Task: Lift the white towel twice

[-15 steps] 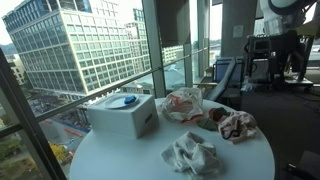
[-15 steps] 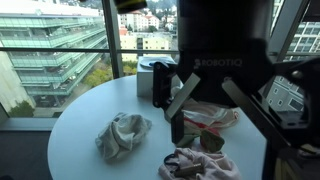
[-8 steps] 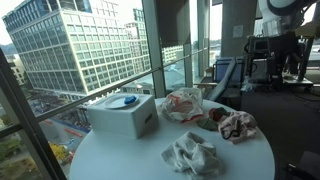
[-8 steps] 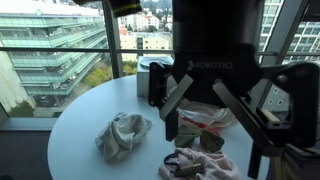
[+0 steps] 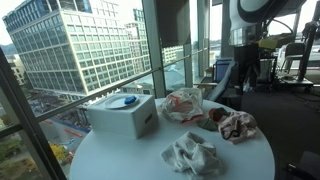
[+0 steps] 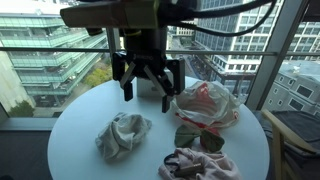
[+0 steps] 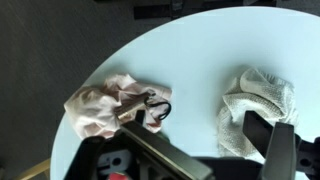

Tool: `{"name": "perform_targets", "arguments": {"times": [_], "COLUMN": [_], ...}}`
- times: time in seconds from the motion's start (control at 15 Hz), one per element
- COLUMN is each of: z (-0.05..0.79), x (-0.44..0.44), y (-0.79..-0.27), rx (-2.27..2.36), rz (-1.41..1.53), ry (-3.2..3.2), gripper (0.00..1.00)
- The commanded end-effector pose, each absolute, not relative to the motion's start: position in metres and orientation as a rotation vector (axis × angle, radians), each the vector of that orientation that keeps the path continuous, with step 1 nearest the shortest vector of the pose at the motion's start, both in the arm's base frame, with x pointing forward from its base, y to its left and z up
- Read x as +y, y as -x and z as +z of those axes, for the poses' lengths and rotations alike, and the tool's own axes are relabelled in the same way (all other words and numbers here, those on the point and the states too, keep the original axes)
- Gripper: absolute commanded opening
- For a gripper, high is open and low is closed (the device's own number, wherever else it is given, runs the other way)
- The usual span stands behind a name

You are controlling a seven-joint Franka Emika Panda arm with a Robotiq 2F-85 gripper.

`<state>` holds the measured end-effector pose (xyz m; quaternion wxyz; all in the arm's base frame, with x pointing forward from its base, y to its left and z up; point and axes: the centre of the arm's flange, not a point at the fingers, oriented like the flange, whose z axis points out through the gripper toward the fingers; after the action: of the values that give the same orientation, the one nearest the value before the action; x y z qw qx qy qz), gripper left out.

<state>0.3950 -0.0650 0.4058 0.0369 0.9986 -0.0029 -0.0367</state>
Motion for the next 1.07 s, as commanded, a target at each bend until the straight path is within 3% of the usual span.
{"name": "perform_targets", "arguments": {"times": [0.0,0.6,1.0], "z": [0.377,0.271,0.210], "x": [-0.007,0.058,0.075], "y": [-0.438,-0.513,-0.531], "rx": [0.179,0.234,0.188], "rz": [-0.027,0.084,0.011], "ry": [-3.004,-3.037,-3.053], "gripper": [1.00,1.00,1.00]}}
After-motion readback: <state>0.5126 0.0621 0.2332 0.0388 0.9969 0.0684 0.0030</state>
